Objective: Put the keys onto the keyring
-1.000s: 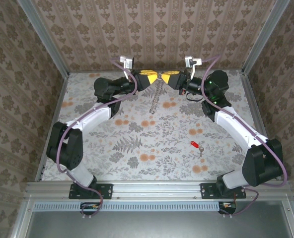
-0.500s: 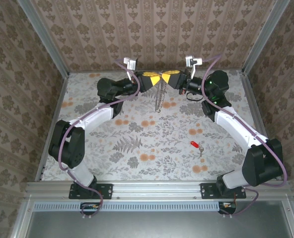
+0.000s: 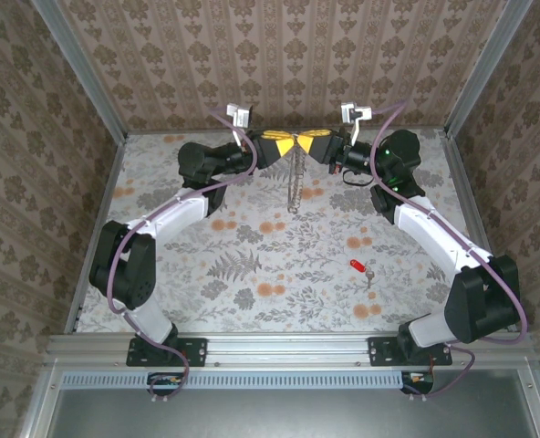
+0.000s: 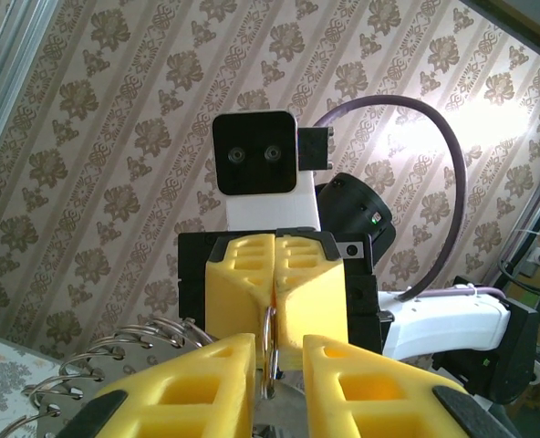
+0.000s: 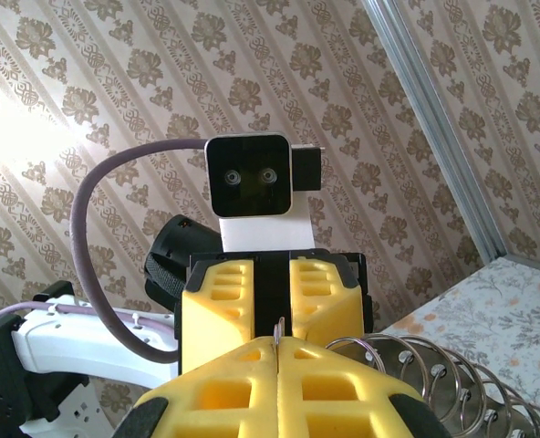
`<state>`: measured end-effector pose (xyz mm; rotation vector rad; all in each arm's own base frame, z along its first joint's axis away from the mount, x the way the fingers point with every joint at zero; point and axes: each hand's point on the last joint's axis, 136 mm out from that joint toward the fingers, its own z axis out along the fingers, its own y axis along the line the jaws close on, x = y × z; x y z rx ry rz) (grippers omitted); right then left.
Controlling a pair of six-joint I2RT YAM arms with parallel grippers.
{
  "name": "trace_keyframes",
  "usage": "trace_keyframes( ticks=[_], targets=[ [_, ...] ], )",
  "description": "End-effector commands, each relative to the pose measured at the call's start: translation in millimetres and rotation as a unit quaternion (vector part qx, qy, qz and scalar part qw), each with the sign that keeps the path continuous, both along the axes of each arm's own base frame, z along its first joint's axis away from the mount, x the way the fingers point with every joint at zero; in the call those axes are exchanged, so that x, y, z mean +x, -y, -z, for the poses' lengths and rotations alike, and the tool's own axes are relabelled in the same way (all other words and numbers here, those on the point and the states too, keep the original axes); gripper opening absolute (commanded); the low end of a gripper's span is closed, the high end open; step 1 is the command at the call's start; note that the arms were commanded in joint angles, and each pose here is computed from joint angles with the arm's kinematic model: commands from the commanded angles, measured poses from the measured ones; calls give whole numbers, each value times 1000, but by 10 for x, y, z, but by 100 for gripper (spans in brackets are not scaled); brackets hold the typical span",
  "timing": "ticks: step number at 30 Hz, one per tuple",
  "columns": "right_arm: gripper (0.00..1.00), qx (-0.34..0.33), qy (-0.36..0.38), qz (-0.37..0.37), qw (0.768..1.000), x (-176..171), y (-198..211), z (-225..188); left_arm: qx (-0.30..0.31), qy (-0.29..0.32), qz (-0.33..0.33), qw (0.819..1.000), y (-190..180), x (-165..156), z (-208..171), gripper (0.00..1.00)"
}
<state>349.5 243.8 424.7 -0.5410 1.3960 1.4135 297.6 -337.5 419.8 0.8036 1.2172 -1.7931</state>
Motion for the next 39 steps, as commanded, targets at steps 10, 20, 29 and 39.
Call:
trace_keyframes(
  ticks=[10, 20, 29, 39],
  targets=[
    [0, 10, 21, 5, 1000, -34, 40, -100, -13, 28, 14, 999, 48, -74, -105, 9],
    [0, 4, 14, 10, 1000, -32, 55, -85, -13, 35, 11, 999, 23, -71, -123, 0],
    [46, -13, -102, 137, 985, 160, 538, 181, 18, 67, -10, 998, -77, -39, -107, 0],
    [53, -68, -275, 285, 916, 16, 1233, 1158, 145, 130, -94, 976, -90, -63, 300, 0]
  ],
)
